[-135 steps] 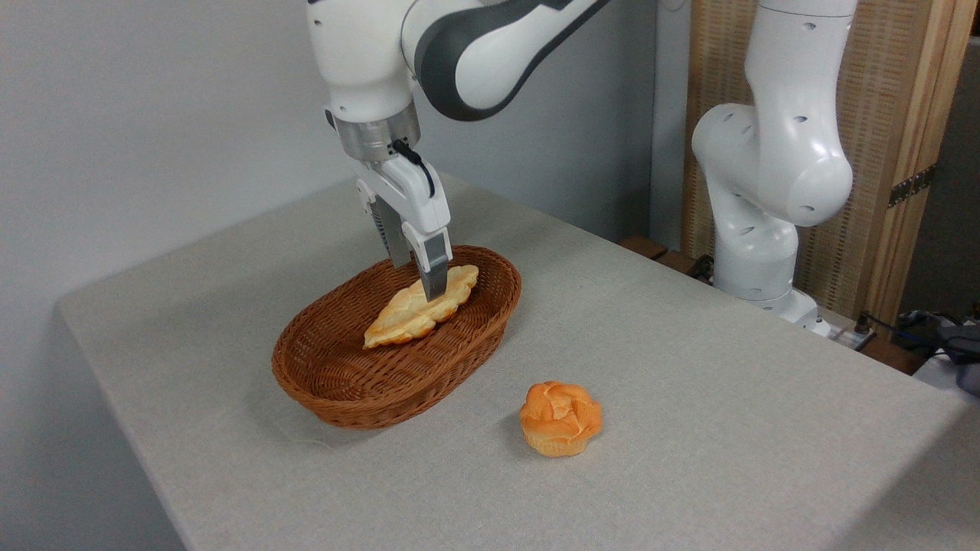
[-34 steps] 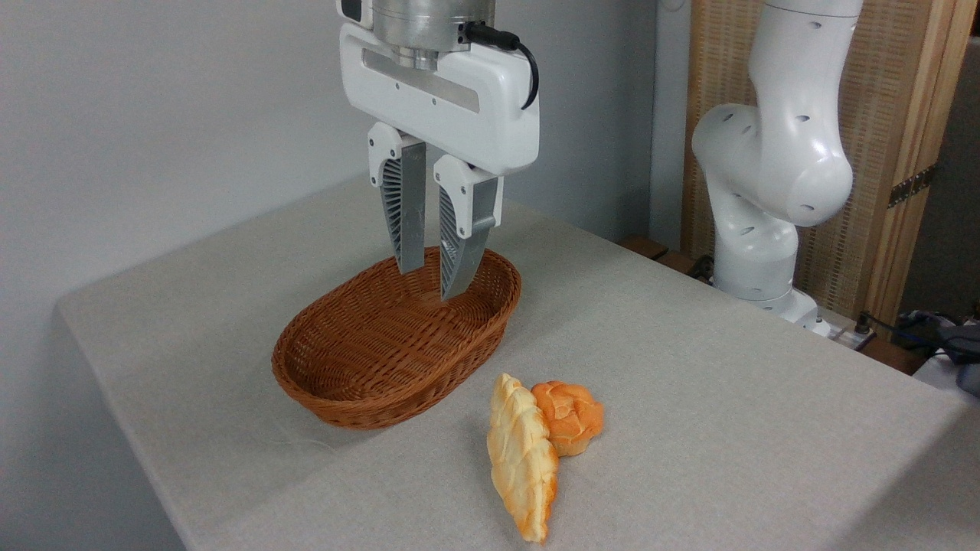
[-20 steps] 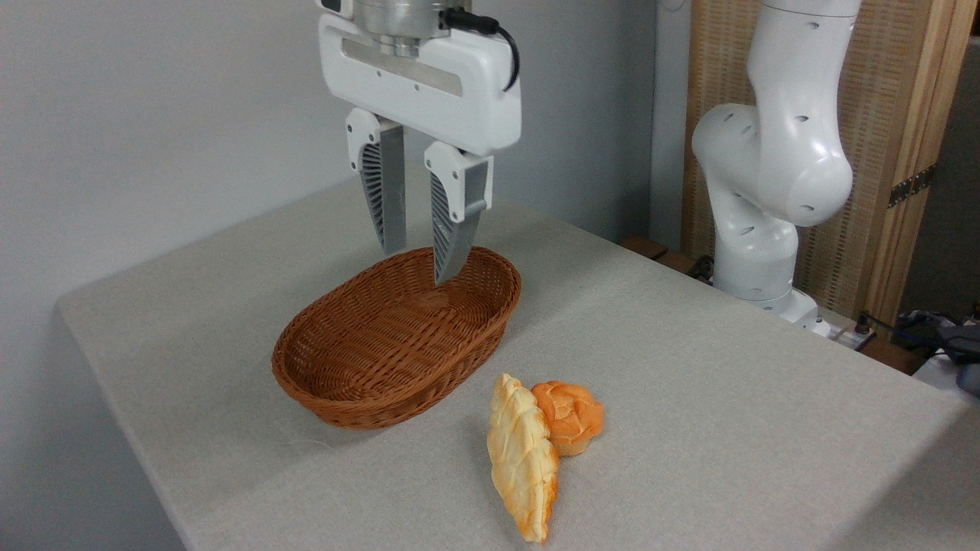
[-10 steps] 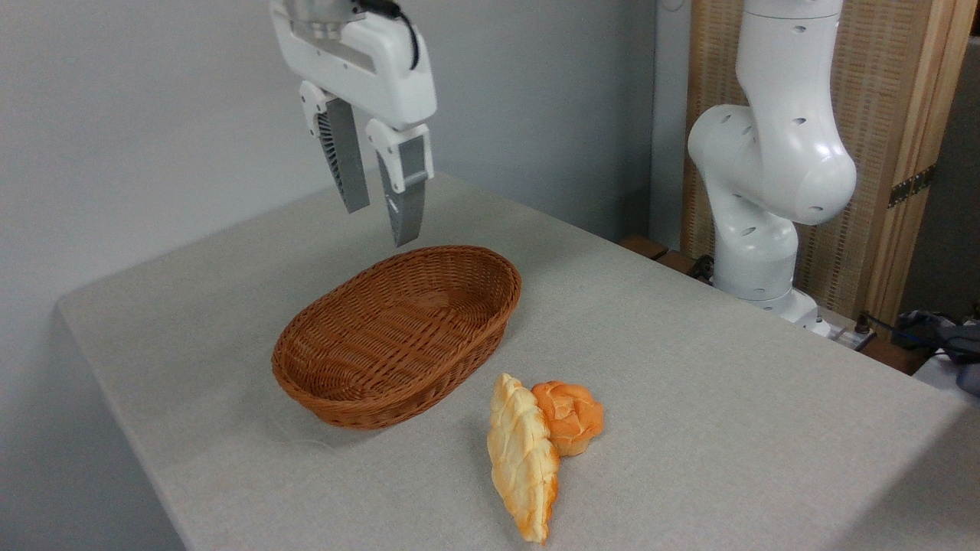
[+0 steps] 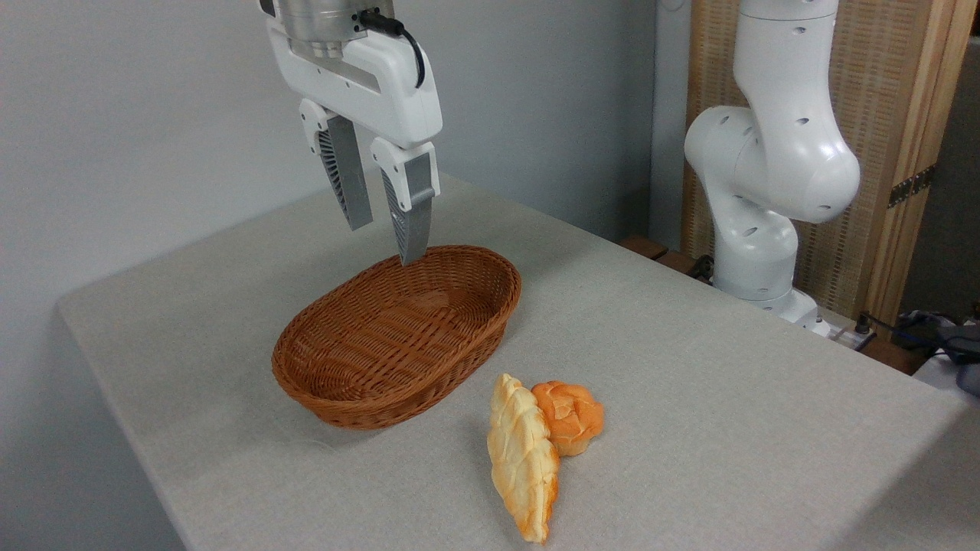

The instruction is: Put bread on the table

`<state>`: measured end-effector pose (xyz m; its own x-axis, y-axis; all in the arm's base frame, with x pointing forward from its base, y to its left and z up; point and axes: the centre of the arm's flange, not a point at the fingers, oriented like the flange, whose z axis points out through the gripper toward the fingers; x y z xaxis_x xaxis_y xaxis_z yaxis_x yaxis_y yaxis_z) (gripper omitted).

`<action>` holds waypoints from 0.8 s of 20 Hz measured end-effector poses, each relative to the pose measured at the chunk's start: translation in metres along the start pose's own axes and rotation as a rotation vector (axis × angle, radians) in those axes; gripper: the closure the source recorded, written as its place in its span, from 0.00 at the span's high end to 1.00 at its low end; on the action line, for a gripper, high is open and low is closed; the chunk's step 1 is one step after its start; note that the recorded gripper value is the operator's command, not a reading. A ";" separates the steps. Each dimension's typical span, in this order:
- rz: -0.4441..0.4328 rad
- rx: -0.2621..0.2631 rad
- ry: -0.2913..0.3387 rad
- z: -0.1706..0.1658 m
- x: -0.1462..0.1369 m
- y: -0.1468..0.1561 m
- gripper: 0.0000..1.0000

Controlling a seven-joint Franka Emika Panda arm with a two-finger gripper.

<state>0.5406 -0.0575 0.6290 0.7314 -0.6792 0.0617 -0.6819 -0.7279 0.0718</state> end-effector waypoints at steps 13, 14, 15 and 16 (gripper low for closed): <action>-0.004 0.044 -0.030 -0.002 -0.005 -0.007 1.00; -0.004 0.045 -0.031 -0.002 -0.005 -0.007 1.00; -0.004 0.045 -0.031 -0.002 -0.005 -0.007 1.00; -0.004 0.046 -0.031 -0.002 -0.006 -0.007 1.00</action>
<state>0.5413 -0.0486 0.6302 0.7341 -0.6783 0.0304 -0.6790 -0.7337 0.0264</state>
